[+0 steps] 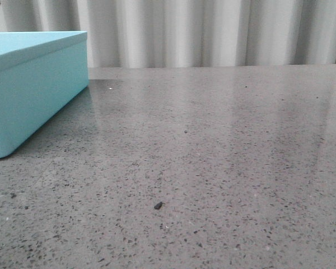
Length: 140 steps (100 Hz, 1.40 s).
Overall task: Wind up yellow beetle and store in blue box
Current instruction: 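Open the left gripper to release the beetle inside the box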
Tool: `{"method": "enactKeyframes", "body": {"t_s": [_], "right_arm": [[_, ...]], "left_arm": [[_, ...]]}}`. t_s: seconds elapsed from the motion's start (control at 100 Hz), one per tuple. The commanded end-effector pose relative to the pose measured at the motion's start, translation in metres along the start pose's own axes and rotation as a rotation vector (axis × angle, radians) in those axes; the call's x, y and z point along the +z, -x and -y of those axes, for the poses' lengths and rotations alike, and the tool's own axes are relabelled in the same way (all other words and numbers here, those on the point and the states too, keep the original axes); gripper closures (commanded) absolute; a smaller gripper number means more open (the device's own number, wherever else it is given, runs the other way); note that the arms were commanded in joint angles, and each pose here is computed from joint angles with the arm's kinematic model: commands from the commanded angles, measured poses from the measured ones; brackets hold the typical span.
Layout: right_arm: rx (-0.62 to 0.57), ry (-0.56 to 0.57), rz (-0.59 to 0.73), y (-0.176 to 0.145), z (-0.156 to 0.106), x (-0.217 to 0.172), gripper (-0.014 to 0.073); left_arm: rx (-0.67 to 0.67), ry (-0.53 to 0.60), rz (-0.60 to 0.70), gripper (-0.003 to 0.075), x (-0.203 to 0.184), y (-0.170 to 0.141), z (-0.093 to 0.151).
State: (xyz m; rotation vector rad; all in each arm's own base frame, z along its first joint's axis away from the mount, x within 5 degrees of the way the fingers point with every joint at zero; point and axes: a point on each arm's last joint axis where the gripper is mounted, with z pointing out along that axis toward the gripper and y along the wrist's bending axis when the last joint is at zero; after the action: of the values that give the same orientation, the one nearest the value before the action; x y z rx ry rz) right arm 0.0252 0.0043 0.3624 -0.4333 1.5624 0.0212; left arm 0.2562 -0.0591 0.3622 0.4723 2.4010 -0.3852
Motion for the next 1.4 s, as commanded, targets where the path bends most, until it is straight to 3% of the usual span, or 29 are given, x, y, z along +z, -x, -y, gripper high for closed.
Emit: {"method": "enactKeyframes", "body": {"t_s": [0.0,0.17,0.41,0.55,0.84,0.95,1.07,1.39], "right_arm": [[-0.045,-0.041,0.064,0.009,0.005,-0.008,0.0636],[-0.053,-0.065,0.1,0.006,0.006,-0.026,0.0636],[-0.053,-0.072,0.121,0.005,0.006,-0.031,0.0636],[-0.054,-0.069,0.155,0.008,0.007,-0.031,0.0636],[-0.048,-0.061,0.197,0.004,0.007,-0.045,0.0636],[-0.045,-0.063,0.186,-0.011,0.005,-0.053,0.0636],[-0.038,-0.046,0.073,-0.024,0.002,-0.046,0.0636],[-0.045,-0.042,0.034,-0.031,0.0,-0.041,0.0636]], "left_arm": [[0.022,-0.004,0.113,0.0629,-0.03,-0.012,0.016],[0.028,0.011,0.206,0.0671,-0.058,-0.059,0.032],[0.055,0.074,0.56,0.0703,-0.106,-0.122,0.054],[0.07,0.111,0.699,0.0741,-0.113,-0.158,0.059],[0.028,0.074,0.771,0.0741,-0.097,-0.199,0.061],[-0.005,0.064,0.791,0.0741,-0.091,-0.201,0.059],[-0.026,0.071,0.797,0.0741,-0.084,-0.202,0.055],[-0.111,-0.022,0.753,0.0741,-0.071,-0.209,0.057]]}}
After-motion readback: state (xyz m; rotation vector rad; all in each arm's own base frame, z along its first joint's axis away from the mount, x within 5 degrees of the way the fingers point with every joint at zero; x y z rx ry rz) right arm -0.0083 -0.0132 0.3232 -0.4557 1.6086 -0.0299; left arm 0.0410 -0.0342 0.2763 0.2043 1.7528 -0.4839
